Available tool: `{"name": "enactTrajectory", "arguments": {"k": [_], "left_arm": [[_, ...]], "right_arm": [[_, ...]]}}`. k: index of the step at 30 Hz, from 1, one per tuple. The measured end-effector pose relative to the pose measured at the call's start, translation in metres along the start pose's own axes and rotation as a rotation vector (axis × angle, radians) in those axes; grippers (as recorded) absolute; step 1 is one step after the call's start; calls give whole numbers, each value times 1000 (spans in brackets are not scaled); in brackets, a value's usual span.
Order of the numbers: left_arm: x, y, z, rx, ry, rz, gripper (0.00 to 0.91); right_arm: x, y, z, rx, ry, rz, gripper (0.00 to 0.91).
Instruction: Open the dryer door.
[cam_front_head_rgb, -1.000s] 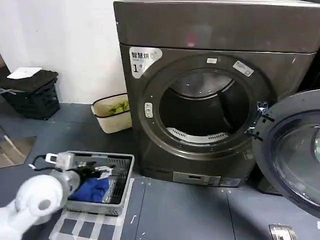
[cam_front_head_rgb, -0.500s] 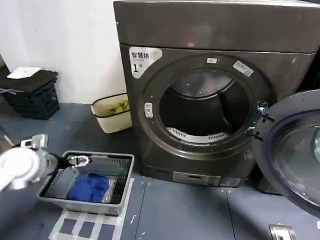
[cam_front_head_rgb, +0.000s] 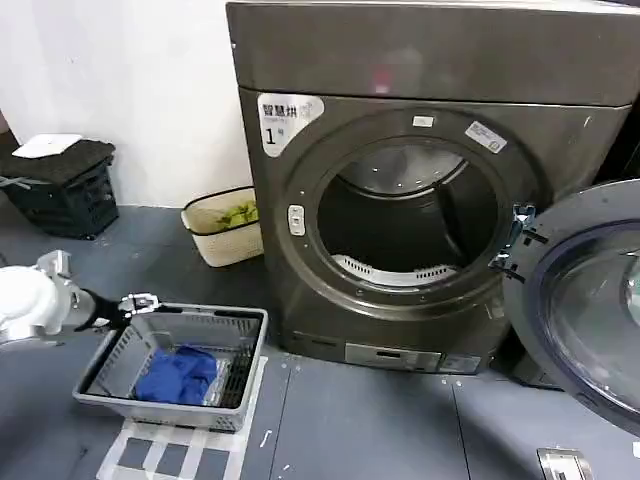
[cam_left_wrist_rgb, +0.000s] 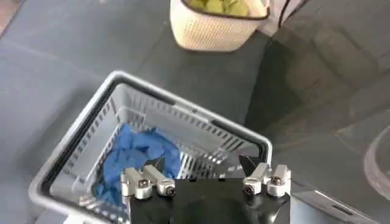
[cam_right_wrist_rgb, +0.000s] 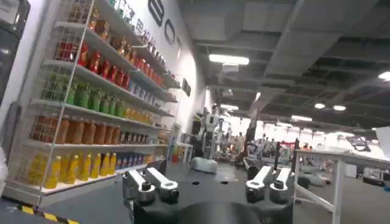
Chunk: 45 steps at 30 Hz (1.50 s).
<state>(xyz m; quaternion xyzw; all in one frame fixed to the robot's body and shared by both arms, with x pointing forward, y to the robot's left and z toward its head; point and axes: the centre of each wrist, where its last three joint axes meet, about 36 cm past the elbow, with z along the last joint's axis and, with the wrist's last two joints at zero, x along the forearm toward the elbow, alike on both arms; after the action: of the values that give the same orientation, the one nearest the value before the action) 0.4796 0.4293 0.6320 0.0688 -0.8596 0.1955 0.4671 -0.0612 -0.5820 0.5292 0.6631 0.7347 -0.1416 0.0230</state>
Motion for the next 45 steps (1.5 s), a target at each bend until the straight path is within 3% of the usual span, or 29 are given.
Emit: {"name": "enactTrajectory", "arguments": {"k": [10,29,45], "left_arm": [[-7,15,3,69,85,-38,907],[-11,16,4,78,93,-33,907],[-9,18,1,83,86,-37,907]], "right_arm": [[0,5,8,-8,-2,-9,907],[0,-1,10,0,0,32,907],[22,-55,31,134,-1,249,907]]}}
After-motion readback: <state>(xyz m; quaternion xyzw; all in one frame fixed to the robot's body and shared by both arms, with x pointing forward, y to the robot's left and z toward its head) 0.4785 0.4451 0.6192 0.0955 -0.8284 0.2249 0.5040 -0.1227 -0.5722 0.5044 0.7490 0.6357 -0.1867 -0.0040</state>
